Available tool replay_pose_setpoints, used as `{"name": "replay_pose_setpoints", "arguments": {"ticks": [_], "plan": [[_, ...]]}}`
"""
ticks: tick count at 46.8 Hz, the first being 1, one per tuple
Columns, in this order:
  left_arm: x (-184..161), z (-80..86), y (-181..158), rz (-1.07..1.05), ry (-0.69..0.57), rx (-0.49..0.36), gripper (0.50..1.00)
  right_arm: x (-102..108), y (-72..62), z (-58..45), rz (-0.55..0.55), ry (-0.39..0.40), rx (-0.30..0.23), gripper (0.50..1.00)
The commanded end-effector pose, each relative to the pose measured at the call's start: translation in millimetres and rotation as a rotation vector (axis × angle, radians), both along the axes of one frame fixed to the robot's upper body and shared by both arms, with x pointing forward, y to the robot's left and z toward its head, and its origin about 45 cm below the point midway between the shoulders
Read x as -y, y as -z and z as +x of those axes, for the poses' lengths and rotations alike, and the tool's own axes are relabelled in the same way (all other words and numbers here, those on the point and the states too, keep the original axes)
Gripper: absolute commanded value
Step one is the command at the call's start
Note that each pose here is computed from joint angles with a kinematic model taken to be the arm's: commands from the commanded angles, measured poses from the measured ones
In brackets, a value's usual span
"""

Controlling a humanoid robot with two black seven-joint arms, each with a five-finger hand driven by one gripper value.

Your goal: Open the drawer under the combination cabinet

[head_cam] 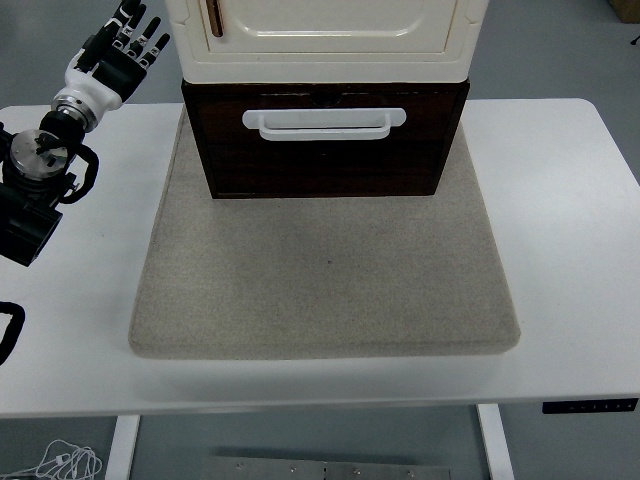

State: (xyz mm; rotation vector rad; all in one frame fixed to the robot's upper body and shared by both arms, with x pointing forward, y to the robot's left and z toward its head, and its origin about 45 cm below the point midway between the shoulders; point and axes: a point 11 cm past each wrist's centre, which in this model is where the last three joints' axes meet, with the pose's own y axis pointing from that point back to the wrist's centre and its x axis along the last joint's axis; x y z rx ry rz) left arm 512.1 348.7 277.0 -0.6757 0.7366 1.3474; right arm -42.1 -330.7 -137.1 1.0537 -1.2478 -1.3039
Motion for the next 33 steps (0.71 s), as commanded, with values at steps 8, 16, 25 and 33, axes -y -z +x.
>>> {"name": "replay_pose_setpoints", "arguments": {"ticks": [8, 16, 25, 33], "plan": [[0, 0.0, 0, -0.001, 0.0, 0.001, 1.0, 0, 0.0, -0.2, 0.0, 0.0, 0.0, 0.926], [-5, -0.3, -3, -0.003, -0.007, 0.008, 1.0, 0, 0.0, -0.2, 0.0, 0.0, 0.0, 0.926], [-10, 1.8, -9, 0.005, -0.02, 0.014, 1.0, 0, 0.0, 0.7, -0.001, 0.0, 0.001, 0.926], [-10, 2.8, -13, -0.004, -0.02, 0.028, 1.0, 0, 0.0, -0.2, 0.0, 0.0, 0.0, 0.926]]}}
